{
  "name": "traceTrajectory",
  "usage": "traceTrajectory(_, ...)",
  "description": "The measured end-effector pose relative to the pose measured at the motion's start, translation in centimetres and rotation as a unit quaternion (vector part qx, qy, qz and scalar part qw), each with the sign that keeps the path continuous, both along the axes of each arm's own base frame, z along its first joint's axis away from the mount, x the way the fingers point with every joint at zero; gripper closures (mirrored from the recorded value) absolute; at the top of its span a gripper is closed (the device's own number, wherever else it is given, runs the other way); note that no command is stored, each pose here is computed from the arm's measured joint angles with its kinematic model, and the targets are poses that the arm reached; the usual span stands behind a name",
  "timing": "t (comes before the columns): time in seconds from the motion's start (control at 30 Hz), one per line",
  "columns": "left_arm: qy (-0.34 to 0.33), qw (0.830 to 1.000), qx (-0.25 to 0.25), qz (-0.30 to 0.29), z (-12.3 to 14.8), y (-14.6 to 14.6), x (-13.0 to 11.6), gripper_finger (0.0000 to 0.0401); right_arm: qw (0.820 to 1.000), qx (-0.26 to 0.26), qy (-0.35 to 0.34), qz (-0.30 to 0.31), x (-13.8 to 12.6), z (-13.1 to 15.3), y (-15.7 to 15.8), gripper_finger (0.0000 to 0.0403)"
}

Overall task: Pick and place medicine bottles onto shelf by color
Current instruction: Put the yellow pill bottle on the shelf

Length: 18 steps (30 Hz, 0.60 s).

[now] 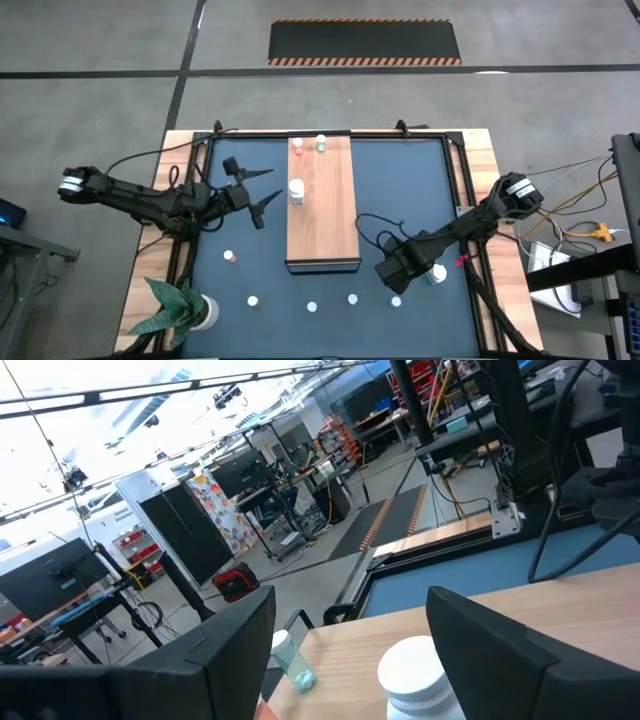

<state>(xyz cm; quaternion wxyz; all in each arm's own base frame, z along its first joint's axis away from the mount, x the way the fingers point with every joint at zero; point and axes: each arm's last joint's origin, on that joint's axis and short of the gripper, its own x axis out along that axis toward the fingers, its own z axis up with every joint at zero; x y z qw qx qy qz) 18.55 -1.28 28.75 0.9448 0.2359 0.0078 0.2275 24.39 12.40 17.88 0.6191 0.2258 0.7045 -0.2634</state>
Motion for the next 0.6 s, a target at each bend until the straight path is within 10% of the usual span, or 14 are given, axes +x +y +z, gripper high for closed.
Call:
traceTrajectory(0.3,0.0,1.0,0.0,0.0,0.0,0.0,0.0,0.0157,1.0,0.005,-0.006,0.005,0.3,0.4,0.1,0.0305)
traceTrajectory(0.6,-0.002,1.0,0.0,0.0,0.0,0.0,0.0,0.0157,0.999,0.021,0.014,0.045,0.7,3.9,-0.7,0.0272)
